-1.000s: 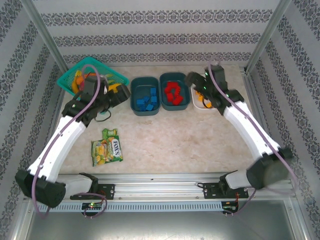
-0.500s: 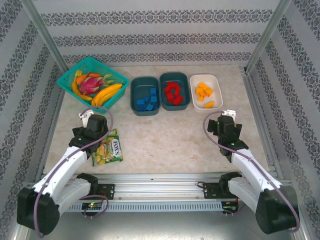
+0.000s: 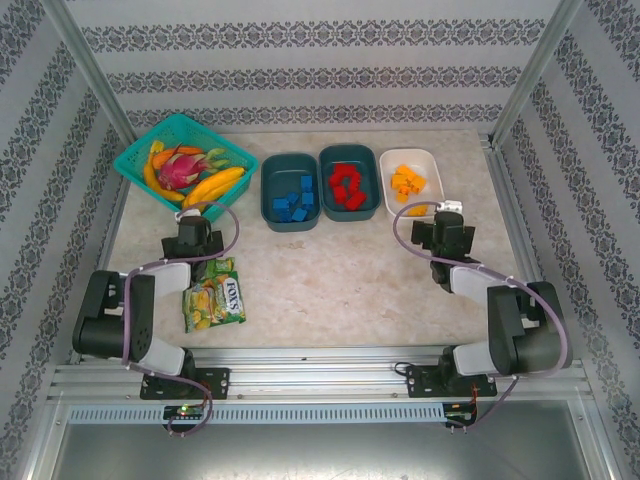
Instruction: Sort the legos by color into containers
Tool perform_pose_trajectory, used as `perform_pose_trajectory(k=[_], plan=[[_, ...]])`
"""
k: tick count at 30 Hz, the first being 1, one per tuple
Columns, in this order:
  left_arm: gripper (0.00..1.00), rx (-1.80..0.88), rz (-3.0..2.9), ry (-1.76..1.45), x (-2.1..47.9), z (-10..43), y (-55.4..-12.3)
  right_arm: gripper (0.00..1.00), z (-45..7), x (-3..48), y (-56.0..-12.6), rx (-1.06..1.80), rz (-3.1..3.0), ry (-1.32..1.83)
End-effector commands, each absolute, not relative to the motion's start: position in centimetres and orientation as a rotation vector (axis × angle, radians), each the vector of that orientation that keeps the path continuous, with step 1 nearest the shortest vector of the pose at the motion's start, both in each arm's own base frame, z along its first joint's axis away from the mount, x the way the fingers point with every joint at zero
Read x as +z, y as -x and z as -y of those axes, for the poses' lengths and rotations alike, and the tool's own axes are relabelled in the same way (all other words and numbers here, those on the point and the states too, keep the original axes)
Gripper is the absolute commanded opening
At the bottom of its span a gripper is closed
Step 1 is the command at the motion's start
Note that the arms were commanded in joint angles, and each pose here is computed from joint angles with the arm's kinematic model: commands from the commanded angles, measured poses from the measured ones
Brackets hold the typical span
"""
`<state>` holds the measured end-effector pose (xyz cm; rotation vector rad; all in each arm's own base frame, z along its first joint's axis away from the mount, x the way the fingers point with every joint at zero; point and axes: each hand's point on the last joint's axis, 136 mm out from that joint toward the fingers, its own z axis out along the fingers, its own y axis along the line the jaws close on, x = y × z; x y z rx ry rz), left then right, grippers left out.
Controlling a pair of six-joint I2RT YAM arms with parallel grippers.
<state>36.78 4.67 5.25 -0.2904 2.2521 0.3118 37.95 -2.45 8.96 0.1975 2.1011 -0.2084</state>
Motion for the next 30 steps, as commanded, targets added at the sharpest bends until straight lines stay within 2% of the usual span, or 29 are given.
perform_pose_trajectory(k=[1,9,30], plan=[[1.0,0.198,-2.058,0.223,9.0,-4.0,-40.8,0.98,1.8,11.5,-40.3,-0.123,-1.961,-0.152],[1.0,0.155,-1.896,0.21,8.8,-3.6,-38.6,0.98,0.8,10.6,-38.8,-0.036,-1.825,-0.094],[1.0,0.156,-1.938,0.183,8.4,-3.2,-39.2,0.98,0.9,10.7,-39.6,-0.08,-1.877,-0.096]])
